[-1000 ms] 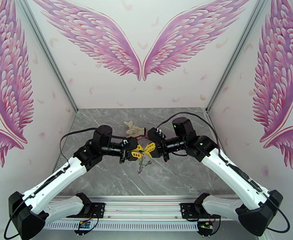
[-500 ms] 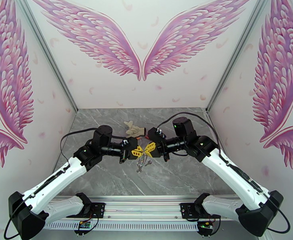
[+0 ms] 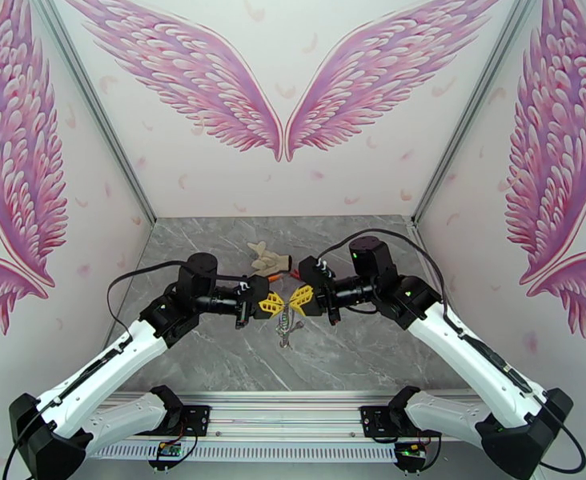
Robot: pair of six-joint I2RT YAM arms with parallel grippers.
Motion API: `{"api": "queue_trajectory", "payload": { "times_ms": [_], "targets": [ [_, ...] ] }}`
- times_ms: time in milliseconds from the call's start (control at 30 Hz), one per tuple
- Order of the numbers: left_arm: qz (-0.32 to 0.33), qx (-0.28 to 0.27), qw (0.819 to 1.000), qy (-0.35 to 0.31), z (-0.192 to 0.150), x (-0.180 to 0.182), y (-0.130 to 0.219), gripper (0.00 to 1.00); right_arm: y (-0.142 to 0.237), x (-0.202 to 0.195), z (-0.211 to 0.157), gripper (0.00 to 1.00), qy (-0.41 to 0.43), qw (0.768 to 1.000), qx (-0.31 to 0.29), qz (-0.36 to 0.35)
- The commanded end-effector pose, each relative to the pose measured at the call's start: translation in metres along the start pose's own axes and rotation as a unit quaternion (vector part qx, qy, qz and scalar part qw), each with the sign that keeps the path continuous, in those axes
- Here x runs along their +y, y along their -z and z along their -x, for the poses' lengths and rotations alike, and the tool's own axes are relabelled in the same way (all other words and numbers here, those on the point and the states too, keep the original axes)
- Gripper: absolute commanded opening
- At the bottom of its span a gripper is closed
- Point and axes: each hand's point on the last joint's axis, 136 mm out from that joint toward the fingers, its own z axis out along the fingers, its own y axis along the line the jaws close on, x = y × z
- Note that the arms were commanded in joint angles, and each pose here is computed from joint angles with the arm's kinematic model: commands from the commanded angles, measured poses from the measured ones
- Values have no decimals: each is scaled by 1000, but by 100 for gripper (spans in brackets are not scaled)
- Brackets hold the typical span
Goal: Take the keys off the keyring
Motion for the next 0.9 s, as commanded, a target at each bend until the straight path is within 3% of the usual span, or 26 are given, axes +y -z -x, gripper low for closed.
{"api": "queue_trajectory", "payload": {
  "times_ms": [0, 533, 867],
  "targets": [
    [25, -15, 1000, -8, 10, 7, 12, 0, 5, 4, -8, 0, -20, 1000, 10, -11],
    [63, -85, 994, -1, 33, 12, 21, 0, 4, 1, -23, 0, -29, 999, 21, -33],
    [51, -76, 996, -6, 30, 6, 17, 0, 8, -3, -9, 0, -4, 998, 14, -62]
  ]
}}
